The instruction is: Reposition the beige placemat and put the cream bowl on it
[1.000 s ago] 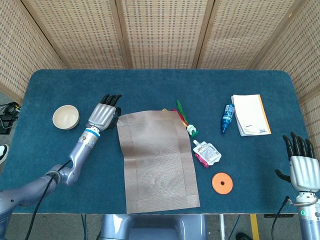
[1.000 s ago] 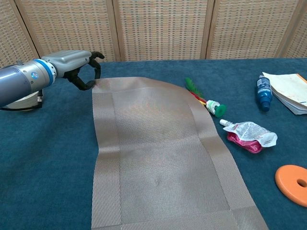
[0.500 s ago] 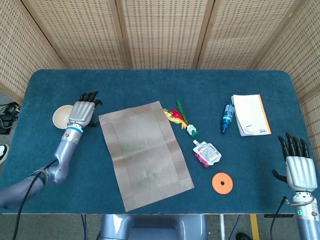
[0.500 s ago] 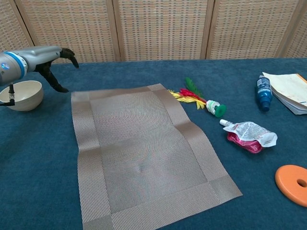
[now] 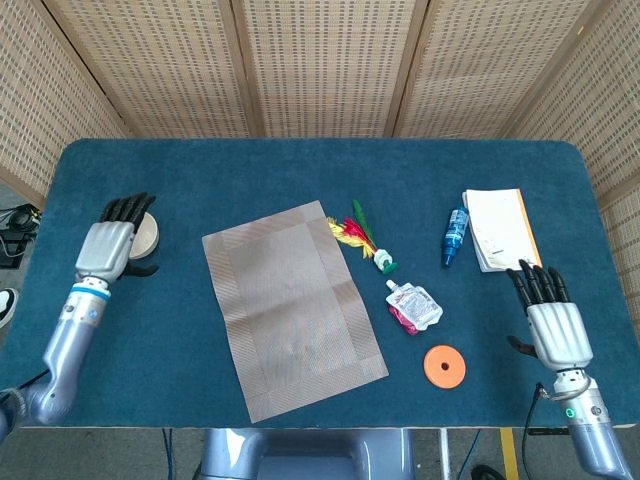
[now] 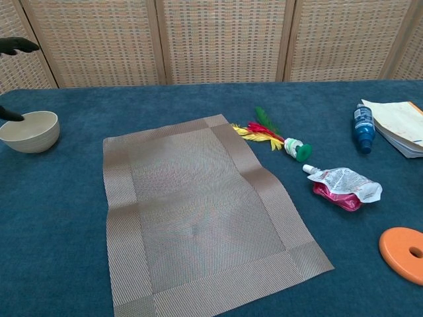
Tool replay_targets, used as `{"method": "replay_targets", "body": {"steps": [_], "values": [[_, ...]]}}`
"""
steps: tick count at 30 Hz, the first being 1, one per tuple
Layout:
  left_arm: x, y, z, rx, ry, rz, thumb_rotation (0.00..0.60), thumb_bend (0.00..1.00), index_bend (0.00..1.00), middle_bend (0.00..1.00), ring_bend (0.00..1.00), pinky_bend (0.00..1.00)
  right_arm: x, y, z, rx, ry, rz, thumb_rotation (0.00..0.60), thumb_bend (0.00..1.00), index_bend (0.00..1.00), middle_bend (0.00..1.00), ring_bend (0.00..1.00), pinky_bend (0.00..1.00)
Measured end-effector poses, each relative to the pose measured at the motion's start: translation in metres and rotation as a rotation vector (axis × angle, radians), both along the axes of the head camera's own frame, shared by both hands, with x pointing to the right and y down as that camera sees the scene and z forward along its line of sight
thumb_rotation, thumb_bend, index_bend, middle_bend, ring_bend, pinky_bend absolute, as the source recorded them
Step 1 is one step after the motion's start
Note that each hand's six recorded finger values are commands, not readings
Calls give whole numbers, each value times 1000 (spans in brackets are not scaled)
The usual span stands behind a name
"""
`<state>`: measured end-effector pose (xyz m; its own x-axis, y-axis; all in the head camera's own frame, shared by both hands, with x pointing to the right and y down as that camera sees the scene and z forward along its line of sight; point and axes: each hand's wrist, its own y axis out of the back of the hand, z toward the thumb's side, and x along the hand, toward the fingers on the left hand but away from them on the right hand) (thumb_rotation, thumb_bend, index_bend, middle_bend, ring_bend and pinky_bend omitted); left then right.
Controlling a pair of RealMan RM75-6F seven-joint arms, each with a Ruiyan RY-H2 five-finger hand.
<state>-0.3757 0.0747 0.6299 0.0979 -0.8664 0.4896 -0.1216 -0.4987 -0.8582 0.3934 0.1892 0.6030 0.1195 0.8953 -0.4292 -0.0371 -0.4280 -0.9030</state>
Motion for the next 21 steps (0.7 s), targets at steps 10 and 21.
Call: {"method": "replay_targets", "body": {"steps": [10, 21], "values": [[-39, 63, -45, 28, -119, -60, 600, 0, 0, 0, 0, 0, -67, -10, 15, -71, -80, -249, 600, 0, 50, 0, 0, 0], [-34, 68, -43, 35, -117, 8, 600, 0, 0, 0, 0, 0, -144, 16, 37, -193, -146, -552, 600, 0, 62, 0, 0, 0]]}}
